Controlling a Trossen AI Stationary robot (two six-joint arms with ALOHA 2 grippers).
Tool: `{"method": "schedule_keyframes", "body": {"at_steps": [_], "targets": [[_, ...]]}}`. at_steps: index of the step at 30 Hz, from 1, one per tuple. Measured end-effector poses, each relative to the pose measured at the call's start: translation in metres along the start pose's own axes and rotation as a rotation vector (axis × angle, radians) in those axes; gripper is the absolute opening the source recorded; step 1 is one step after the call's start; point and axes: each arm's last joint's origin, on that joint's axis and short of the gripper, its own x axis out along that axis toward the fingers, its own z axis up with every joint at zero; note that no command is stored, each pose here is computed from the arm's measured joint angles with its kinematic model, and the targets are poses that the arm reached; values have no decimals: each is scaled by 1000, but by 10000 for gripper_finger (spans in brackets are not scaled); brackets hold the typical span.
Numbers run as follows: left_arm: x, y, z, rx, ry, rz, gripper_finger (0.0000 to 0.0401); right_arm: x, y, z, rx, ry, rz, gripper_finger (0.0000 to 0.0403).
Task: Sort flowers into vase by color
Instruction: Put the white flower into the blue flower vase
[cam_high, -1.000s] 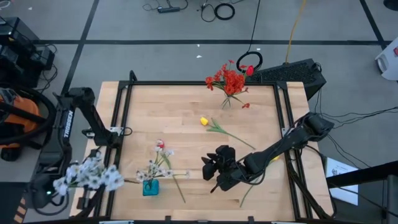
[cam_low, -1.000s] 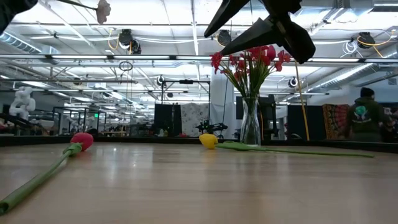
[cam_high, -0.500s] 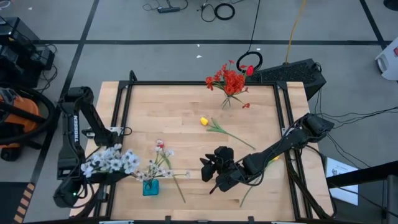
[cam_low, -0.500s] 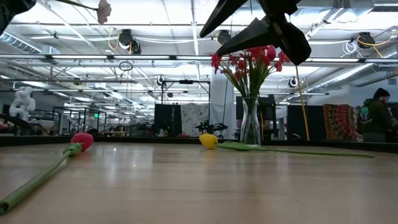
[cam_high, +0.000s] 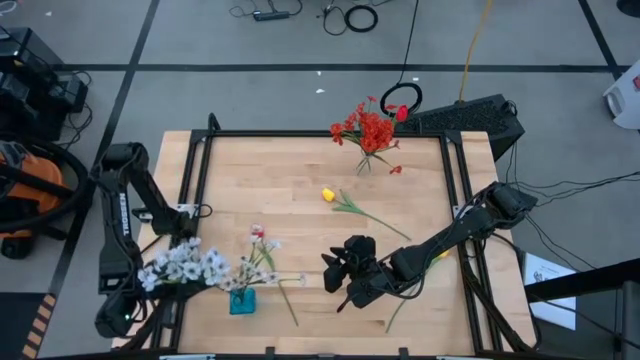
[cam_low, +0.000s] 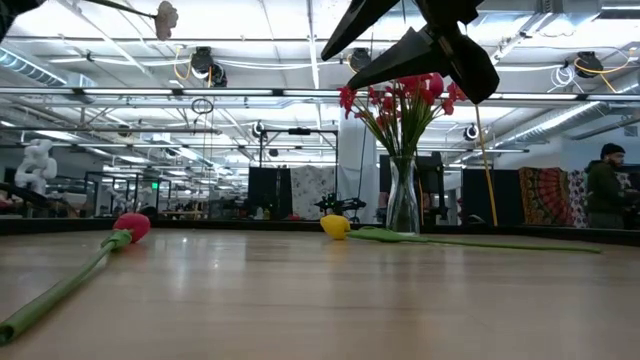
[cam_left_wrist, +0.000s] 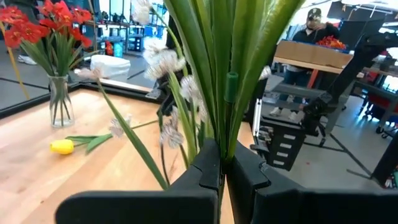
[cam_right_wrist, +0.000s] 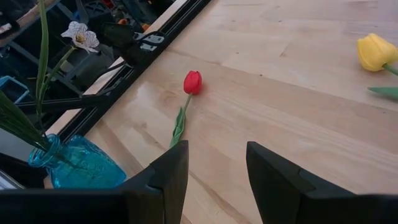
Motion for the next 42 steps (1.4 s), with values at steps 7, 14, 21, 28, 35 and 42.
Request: {"method": "schedule_keyframes", "body": {"at_steps": [7,14,21,28,35,42], "targets": [[13,-15,-17,31,74,-5,11,0,0,0,-2,0,0,153],[35,-25,-21,75,130,-7,11,0,0,0,-2,-5,-2,153],[40,-29,-38,105,144,10,11,-1,0,0,-4,-14,-4,153],[41,-31,-46,92,148,19,33,-1,0,0,-8,-15,-5,153],[41,-31,-46,79,149,19,81,-1,0,0,-7,-15,-5,153],[38,-25,-42,112,254,-40,118,-1,0,0,-6,-15,-5,153]]}}
